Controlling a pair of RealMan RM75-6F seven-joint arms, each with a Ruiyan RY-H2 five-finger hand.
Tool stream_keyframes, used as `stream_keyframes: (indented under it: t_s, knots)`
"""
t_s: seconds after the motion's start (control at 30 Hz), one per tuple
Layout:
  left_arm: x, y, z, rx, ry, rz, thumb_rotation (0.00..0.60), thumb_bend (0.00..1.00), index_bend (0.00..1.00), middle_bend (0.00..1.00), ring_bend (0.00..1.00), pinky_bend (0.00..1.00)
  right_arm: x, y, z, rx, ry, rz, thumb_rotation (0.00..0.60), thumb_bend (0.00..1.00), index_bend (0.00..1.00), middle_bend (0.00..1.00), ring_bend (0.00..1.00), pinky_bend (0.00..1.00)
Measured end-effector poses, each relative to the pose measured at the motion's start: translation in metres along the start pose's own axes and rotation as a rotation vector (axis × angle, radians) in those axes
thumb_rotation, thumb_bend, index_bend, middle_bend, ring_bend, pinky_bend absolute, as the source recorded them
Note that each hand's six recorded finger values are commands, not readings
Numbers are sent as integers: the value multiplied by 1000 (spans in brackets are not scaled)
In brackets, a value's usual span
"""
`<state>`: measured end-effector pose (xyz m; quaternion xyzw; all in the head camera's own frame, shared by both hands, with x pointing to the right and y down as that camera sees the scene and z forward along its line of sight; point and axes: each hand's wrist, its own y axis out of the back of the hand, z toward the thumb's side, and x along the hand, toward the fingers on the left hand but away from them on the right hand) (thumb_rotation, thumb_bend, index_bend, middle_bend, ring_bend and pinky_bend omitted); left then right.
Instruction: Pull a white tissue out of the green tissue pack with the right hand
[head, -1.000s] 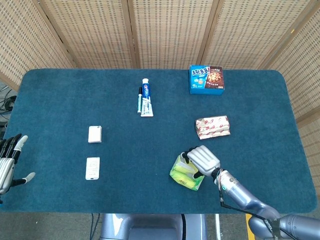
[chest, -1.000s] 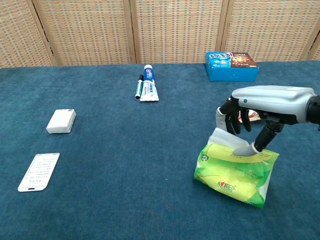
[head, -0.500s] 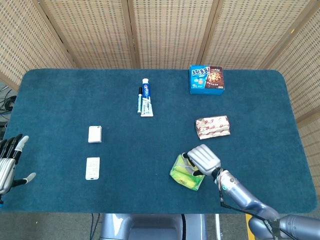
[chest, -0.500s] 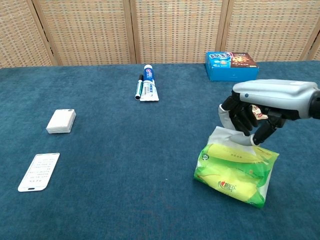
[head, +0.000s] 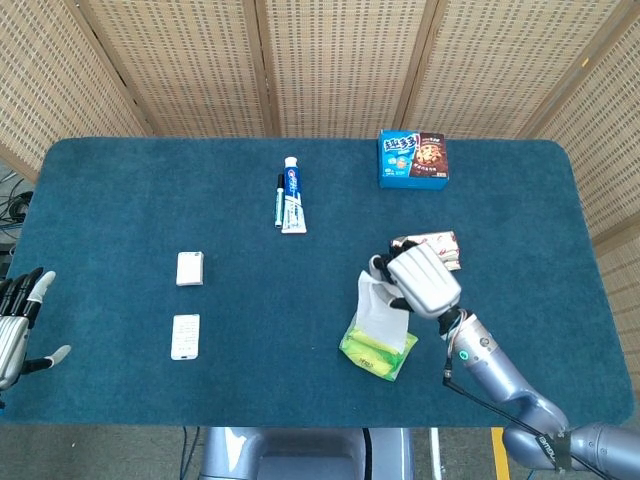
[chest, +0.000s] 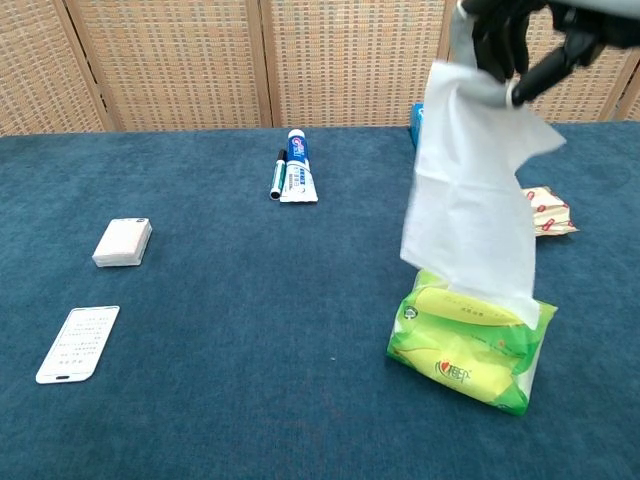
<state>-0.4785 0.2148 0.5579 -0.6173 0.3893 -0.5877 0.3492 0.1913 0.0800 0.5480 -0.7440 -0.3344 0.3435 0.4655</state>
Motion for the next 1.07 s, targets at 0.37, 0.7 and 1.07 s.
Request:
stream_keyframes:
  t_s: [0.37,0.7,1.07]
  knots:
    - [1,1,-1,-8,4,-1,600,18,0,0,0,0,-53,53,-17,-146,-104,-179,600,640,667,687,615,562]
    - [10,-2,-9,-25,33,-31,600,19,0,0,0,0,-103,-11,-53,-442,-332,-123,600,620,667,687,615,562]
    - [22,-3,-20,-44,77,-51,600,21,0,0,0,0,-128,-102,-77,-699,-517,-24,600,620,667,687,615,563]
